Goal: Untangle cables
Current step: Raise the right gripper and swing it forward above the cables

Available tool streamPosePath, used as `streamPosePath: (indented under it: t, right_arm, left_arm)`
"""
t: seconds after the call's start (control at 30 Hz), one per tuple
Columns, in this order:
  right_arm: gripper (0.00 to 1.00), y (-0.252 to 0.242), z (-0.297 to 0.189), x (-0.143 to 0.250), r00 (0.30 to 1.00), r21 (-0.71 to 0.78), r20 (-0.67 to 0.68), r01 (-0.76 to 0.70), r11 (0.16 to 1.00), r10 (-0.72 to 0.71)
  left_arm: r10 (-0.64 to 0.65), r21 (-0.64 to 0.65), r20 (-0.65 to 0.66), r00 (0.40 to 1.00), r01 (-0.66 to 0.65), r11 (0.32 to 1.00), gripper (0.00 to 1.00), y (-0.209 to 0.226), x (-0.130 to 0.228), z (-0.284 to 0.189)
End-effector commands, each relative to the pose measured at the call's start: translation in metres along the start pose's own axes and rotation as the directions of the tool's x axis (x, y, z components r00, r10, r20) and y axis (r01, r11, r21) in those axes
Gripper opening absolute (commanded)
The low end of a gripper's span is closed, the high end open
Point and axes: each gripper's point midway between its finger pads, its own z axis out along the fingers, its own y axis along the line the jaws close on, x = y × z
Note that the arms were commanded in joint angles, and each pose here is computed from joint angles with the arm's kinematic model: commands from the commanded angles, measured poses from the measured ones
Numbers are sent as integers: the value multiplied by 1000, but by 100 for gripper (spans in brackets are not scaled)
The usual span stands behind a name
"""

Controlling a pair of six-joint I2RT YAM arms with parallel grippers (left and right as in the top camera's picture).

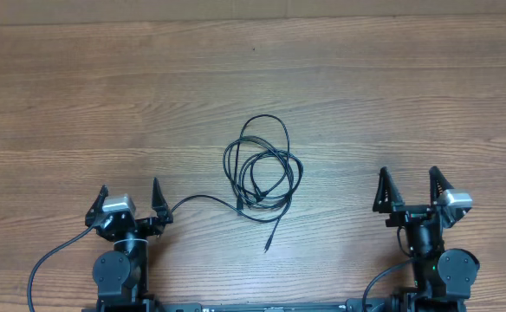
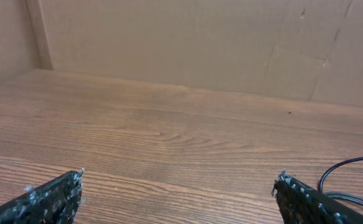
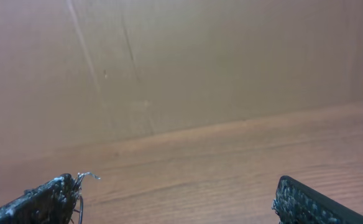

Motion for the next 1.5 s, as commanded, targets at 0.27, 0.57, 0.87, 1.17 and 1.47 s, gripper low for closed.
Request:
streamPosePath:
  t: [0.27, 0.57, 0.87, 1.17, 1.47]
  right_arm:
    - [100, 20, -28, -67, 1000, -1, 14, 3, 1000, -3]
    - [100, 37, -76, -146, 993, 29, 115, 13, 999, -17]
    - [100, 62, -143, -225, 968, 26, 250, 26, 999, -32]
    - [100, 66, -133, -259, 993, 65, 117, -3, 998, -5]
    - [100, 78, -51, -287, 987, 23, -158, -36, 999, 39]
  left_arm:
    - [23, 15, 7, 1000, -23, 1000, 100, -3, 0, 0]
    - [23, 15, 7, 1000, -23, 1000, 100, -3, 0, 0]
    - [23, 15, 7, 1000, -23, 1000, 100, -3, 0, 0]
    - [23, 15, 7, 1000, -23, 1000, 100, -3, 0, 0]
    - [23, 15, 7, 1000, -23, 1000, 99, -3, 0, 0]
